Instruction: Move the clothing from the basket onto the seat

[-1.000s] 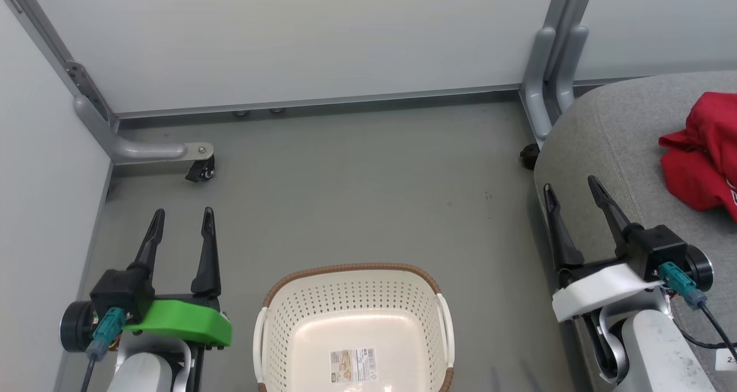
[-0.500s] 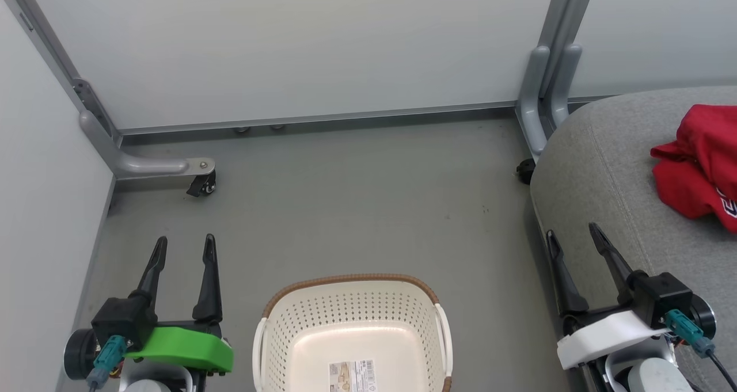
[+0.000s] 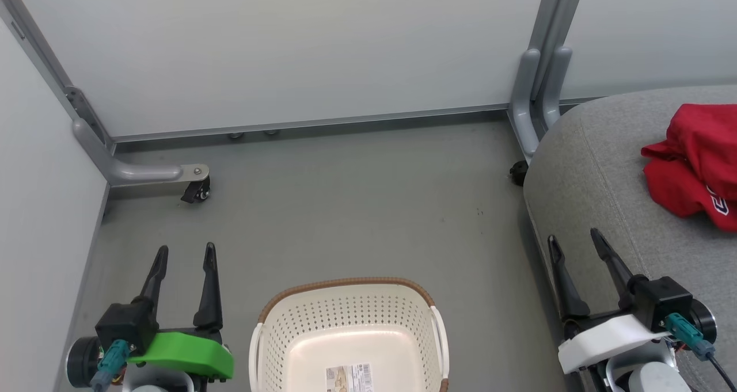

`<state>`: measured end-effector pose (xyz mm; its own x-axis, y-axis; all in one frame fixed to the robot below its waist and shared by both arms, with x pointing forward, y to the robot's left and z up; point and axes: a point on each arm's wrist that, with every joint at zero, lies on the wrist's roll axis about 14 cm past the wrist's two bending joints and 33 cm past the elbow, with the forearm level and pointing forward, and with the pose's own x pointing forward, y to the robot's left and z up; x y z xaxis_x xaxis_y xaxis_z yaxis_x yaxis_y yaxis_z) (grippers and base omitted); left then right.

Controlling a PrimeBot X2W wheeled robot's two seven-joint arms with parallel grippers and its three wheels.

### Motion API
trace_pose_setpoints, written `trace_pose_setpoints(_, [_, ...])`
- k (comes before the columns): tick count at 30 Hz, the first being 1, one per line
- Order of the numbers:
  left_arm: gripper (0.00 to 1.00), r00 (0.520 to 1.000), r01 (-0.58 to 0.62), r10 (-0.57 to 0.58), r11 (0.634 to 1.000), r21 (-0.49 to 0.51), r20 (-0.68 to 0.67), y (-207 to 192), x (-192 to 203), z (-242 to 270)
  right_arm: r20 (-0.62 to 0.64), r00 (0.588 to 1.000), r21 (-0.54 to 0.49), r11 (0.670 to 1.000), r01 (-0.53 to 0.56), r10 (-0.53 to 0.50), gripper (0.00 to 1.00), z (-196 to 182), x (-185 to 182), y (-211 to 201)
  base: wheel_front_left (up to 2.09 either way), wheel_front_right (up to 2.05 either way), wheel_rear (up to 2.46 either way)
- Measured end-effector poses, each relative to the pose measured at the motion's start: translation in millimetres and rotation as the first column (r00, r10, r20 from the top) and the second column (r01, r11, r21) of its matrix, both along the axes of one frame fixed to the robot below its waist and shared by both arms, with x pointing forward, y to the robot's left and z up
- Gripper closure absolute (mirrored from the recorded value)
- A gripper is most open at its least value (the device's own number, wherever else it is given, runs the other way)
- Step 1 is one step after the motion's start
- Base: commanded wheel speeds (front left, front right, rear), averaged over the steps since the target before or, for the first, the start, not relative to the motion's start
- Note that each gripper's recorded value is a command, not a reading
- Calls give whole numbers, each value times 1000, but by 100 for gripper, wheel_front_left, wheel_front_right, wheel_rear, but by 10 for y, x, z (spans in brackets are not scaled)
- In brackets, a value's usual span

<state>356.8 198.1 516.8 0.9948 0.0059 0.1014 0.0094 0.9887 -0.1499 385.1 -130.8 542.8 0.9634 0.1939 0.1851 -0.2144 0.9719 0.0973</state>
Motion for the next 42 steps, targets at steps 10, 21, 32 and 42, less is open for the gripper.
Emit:
trace_pose_setpoints(10, [100, 995, -22, 13, 995, -93, -95, 15, -57, -265, -110, 994, 83, 996, 22, -12, 100, -274, -62, -43, 0, 0, 0])
trace_pose_setpoints(21, [100, 992, -65, 30, 957, -283, -124, 82, -38, -299, -179, 983, 273, 959, 76, -27, 100, -330, -49, -174, 0, 0, 0])
trace_pose_setpoints(32, [100, 990, -91, 30, 889, -450, -141, 117, -15, -316, -227, 974, 434, 893, 120, -21, 100, -360, -29, -272, 0, 0, 0])
trace_pose_setpoints(42, [100, 988, -103, 20, 818, -566, -151, 128, 12, -320, -256, 967, 552, 820, 151, -5, 100, -375, -14, -340, 0, 0, 0])
